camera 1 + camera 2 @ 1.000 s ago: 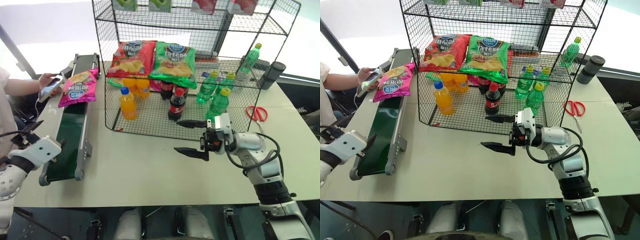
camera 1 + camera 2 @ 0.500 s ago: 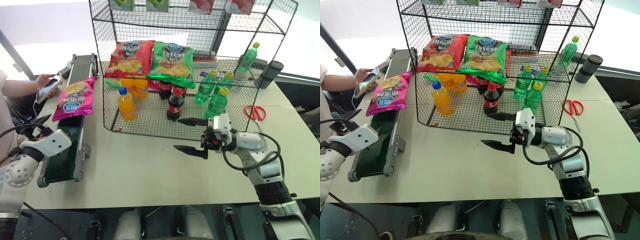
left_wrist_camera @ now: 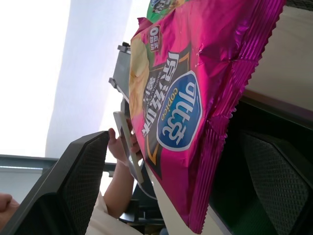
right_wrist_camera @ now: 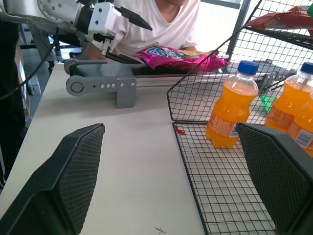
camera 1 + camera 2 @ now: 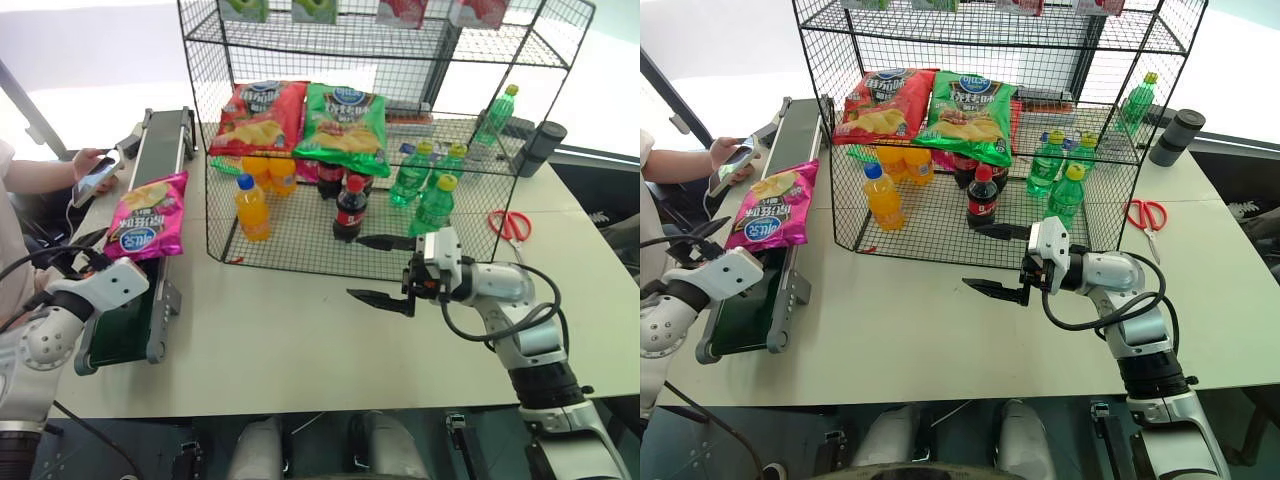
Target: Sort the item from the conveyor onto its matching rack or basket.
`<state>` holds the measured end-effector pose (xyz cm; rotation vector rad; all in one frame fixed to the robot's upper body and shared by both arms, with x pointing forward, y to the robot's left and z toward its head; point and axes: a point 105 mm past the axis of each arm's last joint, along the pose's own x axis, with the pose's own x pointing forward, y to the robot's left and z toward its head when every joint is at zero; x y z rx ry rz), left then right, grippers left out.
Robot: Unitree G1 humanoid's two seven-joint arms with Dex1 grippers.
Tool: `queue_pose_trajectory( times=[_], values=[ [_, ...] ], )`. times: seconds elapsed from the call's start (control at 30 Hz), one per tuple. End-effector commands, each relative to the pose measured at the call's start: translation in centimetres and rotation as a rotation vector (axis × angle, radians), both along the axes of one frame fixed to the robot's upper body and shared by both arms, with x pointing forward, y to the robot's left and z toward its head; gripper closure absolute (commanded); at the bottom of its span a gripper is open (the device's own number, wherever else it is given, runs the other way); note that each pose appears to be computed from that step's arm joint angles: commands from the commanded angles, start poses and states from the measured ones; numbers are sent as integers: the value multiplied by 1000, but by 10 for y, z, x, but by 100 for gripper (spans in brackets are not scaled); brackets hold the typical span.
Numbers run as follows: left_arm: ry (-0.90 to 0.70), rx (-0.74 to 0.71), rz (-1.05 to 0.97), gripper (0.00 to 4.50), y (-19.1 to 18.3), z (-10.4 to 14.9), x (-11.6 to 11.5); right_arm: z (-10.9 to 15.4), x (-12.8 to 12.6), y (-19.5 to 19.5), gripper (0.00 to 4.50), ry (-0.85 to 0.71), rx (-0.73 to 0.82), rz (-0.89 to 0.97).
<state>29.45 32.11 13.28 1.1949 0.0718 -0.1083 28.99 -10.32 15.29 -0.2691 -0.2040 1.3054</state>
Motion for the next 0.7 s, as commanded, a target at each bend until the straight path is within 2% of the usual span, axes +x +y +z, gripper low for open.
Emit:
queue_pose_trajectory(
  times=[0.03, 0.3, 0.4, 0.47, 0.63, 0.67, 0.7],
  values=[
    [-22, 7, -13, 0, -6, 8, 3, 13, 1, -2, 3, -60, 1, -4],
    [-30, -9, -29, 0, -16, 12, 7, 14, 2, -4, 3, -71, -9, -22],
    [-17, -28, -42, 83, -18, 12, 8, 13, 2, -5, 0, -72, -14, -27],
    [-11, -33, -40, 170, -17, 10, 8, 12, 2, -5, 0, -73, -18, -31],
    [-6, -29, -34, 421, -15, 6, 9, 11, 3, -6, 0, -74, -23, -42],
    [-9, -32, -34, 445, -15, 6, 10, 10, 3, -7, 0, -76, -25, -43],
    [-17, -40, -31, 445, -14, 7, 10, 10, 4, -7, 0, -79, -29, -46]
  ],
)
